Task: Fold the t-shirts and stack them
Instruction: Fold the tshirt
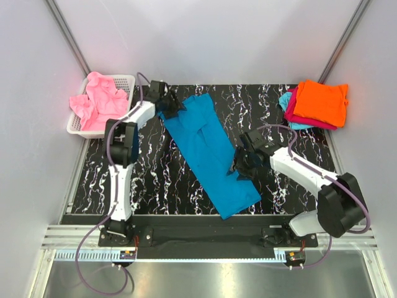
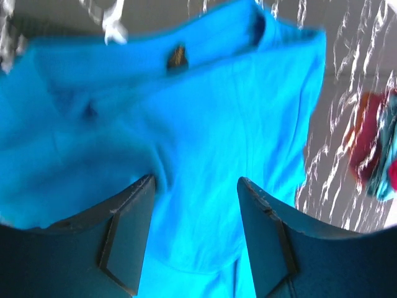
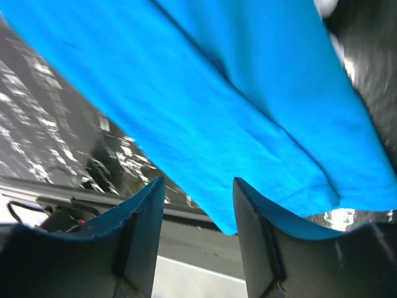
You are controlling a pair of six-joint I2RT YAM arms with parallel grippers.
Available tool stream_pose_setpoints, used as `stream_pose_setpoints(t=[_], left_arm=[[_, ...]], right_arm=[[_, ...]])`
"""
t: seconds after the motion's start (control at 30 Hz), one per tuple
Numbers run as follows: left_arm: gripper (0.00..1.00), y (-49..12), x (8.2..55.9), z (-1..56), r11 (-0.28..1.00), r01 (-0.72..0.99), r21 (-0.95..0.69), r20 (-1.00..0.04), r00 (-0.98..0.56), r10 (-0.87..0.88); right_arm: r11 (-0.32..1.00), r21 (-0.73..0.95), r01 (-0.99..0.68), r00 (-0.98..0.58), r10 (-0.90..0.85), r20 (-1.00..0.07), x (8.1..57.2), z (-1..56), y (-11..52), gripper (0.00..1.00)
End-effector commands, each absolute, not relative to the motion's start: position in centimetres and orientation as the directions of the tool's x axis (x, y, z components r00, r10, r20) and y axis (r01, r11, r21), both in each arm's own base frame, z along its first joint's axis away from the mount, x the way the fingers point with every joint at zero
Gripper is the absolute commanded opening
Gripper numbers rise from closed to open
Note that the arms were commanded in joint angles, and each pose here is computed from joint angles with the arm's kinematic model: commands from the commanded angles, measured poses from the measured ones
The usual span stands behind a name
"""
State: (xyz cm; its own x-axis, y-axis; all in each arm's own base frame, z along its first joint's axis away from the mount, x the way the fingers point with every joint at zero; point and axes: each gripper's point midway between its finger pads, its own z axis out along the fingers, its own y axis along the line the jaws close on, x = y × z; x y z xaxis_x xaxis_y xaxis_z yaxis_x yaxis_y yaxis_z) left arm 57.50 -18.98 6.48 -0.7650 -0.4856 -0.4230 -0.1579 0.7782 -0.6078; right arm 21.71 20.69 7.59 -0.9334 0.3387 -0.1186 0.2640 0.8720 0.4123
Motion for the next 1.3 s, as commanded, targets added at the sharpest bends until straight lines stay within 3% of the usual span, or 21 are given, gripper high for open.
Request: stream_pose_setpoints(t=[0.0,0.17,0.27,0.33,0.37,0.4,0.5,0.67,0.97,1.1,1.27], left_arm=[[0.61,-19.1,58.0,18.5,0.743,0.065,-0.666,-0.619,-0.604,-0.502],[0.61,-16.6,54.0,22.5,0.796,0.021,-0.605,-0.678,-0.538,-0.501],[0.61,-15.0,51.3,20.5,0.839,-0.076,-0.539,-0.686,-0.538,-0.49],[0.61,-14.7,49.6,22.3,0.84,-0.079,-0.537,-0.703,-0.508,-0.497],[0.61,-14.8,48.6,21.4,0.841,-0.085,-0.535,-0.689,-0.533,-0.492],[0.62,-15.3,47.7,22.1,0.835,-0.071,-0.546,-0.683,-0.54,-0.492],[0.62,-17.7,44.9,20.6,0.833,-0.035,-0.552,-0.617,-0.654,-0.437],[0.6,-23.2,39.5,16.9,0.78,0.06,-0.622,-0.474,-0.822,-0.315],[0.58,-30.1,33.4,13.1,0.686,0.134,-0.715,-0.332,-0.929,-0.164],[0.57,-31.4,31.5,12.1,0.683,0.133,-0.718,-0.292,-0.948,-0.123],[0.58,-32.2,29.6,9.9,0.705,0.122,-0.699,-0.245,-0.966,-0.077]], right_arm=[[0.909,0.379,0.175,-0.906,0.299,-0.299,25.2,11.3,20.0,0.56],[0.939,0.332,0.085,-0.903,0.213,-0.373,30.3,12.2,21.0,0.62],[0.953,0.302,0.008,-0.908,0.134,-0.397,35.1,11.5,22.0,0.63],[0.953,0.299,-0.053,-0.936,0.056,-0.347,37.3,8.6,23.1,0.63],[0.942,0.327,-0.073,-0.922,0.061,-0.381,40.0,10.0,23.7,0.63],[0.939,0.334,-0.087,-0.944,0.029,-0.329,40.8,7.3,24.3,0.62],[0.9,0.405,-0.161,-0.937,-0.01,-0.349,44.5,7.0,26.1,0.61],[0.832,0.474,-0.287,-0.888,-0.046,-0.458,49.4,8.8,28.6,0.6],[0.602,0.707,-0.371,-0.876,0.026,-0.482,52.7,10.7,31.6,0.58],[0.469,0.815,-0.342,-0.922,-0.001,-0.386,52.2,9.2,33.6,0.57],[0.463,0.843,-0.275,-0.951,-0.002,-0.309,51.9,5.9,33.8,0.54]])
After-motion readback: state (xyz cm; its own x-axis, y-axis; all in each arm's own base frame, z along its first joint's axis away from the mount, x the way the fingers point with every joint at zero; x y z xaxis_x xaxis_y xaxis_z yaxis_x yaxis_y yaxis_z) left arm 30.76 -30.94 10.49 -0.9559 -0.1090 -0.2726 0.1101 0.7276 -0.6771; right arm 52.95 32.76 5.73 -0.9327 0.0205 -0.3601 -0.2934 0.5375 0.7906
